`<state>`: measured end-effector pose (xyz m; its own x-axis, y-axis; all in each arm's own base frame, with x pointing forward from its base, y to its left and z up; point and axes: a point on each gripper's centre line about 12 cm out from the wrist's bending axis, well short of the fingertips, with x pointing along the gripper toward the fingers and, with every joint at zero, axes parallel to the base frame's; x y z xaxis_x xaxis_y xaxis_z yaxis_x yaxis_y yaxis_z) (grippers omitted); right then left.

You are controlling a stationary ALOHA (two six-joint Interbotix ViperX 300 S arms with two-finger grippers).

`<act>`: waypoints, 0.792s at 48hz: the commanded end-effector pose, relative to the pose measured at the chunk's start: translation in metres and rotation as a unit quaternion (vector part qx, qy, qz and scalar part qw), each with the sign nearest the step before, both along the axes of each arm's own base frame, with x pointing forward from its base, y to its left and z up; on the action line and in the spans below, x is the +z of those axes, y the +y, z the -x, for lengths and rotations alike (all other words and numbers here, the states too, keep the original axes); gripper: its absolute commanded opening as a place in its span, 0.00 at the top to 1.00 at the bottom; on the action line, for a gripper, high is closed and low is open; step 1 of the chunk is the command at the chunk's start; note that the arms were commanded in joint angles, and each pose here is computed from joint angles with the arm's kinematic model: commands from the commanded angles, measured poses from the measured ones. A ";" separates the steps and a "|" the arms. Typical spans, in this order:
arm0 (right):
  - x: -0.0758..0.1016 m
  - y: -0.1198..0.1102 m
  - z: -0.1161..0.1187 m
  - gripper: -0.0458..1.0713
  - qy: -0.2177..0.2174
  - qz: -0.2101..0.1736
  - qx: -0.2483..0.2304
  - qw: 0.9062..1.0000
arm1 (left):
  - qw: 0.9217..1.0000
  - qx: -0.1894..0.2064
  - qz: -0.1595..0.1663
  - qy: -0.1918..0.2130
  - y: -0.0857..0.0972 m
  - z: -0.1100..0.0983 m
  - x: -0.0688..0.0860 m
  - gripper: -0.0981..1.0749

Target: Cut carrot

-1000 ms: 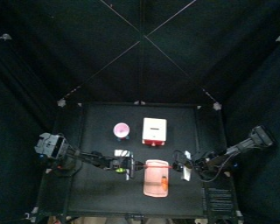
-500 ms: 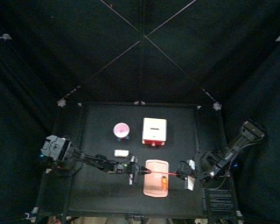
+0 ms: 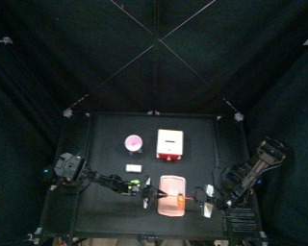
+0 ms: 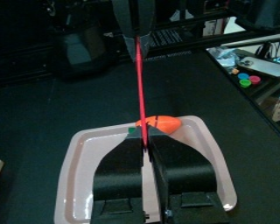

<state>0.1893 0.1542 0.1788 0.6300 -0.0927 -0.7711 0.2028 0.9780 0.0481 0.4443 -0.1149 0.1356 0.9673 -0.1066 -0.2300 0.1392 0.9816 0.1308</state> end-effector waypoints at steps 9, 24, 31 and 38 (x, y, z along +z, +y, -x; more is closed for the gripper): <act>-0.013 0.015 0.009 0.73 0.039 -0.015 -0.018 0.999 | 1.000 -0.004 -0.001 0.006 -0.005 -0.006 -0.008 0.60; -0.019 0.023 0.014 0.73 0.045 -0.020 -0.024 0.998 | 1.000 -0.006 -0.001 0.023 -0.009 -0.018 -0.020 0.60; -0.022 0.026 0.016 0.73 0.055 -0.021 -0.027 0.998 | 0.999 -0.007 -0.001 0.034 -0.011 -0.023 -0.025 0.60; -0.026 0.027 0.017 0.73 0.063 -0.019 -0.030 0.997 | 0.999 -0.010 0.000 0.045 -0.013 -0.026 -0.028 0.60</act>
<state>0.1775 0.1749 0.1515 0.5315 -0.1165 -0.8390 0.2689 0.9625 0.0367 0.4703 -0.1253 0.1044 0.9429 -0.1191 -0.3112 0.1643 0.9787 0.1232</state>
